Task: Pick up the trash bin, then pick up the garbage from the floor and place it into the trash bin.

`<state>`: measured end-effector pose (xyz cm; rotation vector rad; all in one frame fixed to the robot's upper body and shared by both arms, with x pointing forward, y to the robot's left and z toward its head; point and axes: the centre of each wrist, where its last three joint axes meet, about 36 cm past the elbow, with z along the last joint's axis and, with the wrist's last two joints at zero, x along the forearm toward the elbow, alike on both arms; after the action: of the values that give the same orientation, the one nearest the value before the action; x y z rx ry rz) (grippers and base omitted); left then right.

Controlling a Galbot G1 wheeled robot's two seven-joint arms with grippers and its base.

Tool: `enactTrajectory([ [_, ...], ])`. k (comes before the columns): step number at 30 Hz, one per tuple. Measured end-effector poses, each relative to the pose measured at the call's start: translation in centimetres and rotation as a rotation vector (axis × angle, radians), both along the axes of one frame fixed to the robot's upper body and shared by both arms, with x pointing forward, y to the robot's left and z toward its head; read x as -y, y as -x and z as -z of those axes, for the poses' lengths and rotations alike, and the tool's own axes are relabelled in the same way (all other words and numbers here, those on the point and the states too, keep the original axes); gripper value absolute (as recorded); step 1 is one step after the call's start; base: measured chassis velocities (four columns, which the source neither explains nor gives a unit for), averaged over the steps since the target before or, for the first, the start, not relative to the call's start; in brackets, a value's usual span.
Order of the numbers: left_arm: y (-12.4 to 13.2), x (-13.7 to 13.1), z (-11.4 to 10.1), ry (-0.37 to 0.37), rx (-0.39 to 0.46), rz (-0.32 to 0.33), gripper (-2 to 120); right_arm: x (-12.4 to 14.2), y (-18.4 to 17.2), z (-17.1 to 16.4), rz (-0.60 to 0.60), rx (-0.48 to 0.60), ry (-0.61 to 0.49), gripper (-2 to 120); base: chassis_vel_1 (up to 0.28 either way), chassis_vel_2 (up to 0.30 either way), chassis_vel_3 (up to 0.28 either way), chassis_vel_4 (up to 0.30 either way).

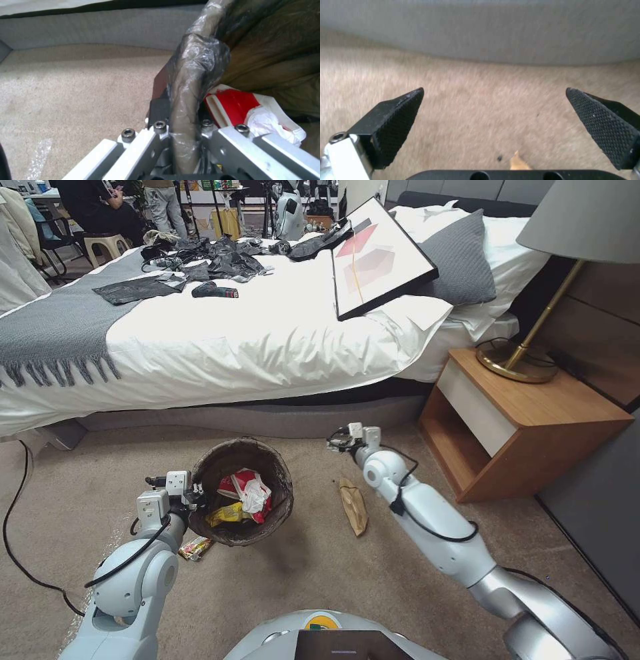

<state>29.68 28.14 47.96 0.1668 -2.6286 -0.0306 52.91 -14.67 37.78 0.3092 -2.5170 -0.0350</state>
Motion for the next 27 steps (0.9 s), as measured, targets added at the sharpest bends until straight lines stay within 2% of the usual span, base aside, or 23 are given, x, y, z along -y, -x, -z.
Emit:
enactTrajectory([
  [4, 0.0, -0.1, 0.1, -0.001, -0.002, -0.001, 0, -1.3, 0.4, 1.7, -0.009, -0.018, 0.017, 100, 0.000, 0.000, 0.000, 0.000],
  [8, 0.0, -0.1, 0.1, -0.004, -0.004, -0.002, 0, -1.5, 0.8, 2.8, -0.006, -0.023, 0.032, 100, 0.000, 0.000, 0.000, 0.000],
  [19, -0.3, -0.1, 0.5, -0.001, -0.012, 0.004, 0, -0.1, 3.4, 7.2, 0.024, -0.071, 0.078, 100, 0.000, 0.000, 0.000, 0.000],
  [27, -0.4, -0.1, 0.8, 0.001, -0.018, 0.001, 0, 0.1, 4.5, 9.1, 0.025, -0.100, 0.098, 100, 0.000, 0.000, 0.000, 0.000],
])
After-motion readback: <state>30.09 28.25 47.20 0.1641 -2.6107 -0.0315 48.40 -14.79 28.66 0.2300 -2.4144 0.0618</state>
